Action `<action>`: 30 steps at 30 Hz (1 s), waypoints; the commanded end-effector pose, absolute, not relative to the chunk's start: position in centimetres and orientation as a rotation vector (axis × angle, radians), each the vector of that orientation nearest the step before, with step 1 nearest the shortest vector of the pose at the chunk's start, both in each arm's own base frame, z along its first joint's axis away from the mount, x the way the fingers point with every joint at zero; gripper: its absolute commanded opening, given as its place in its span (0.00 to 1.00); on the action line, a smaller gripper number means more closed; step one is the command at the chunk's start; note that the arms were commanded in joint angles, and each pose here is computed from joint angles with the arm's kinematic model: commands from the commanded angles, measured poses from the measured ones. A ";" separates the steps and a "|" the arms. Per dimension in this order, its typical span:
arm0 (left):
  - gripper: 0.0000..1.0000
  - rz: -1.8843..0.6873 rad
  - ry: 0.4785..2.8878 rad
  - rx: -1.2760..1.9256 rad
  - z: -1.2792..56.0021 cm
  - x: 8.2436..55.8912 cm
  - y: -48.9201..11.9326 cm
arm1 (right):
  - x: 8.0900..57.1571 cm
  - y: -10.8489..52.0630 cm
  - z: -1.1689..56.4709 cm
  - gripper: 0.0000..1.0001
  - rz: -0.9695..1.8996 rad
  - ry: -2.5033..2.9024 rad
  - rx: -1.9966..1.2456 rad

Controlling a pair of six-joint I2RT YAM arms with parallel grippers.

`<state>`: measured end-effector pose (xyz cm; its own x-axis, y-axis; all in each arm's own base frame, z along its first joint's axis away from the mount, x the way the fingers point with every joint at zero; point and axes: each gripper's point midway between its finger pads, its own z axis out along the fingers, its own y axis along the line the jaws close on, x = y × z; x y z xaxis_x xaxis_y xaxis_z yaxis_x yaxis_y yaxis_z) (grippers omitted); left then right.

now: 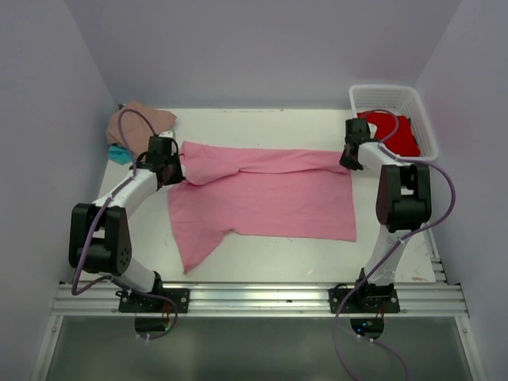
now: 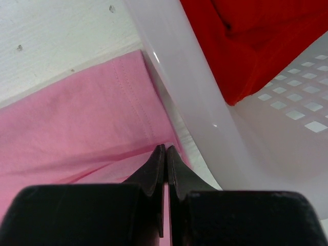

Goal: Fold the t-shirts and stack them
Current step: Fold the flattened tshirt in 1/3 of the way

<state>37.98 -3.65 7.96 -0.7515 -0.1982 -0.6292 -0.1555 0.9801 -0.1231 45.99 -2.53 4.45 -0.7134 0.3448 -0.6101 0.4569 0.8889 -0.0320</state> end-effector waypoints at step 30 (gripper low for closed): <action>0.00 -0.313 2.277 -0.236 13.5 39.3 -6.3 | 41.1 25.0 12.9 0.00 1.013 2.377 0.011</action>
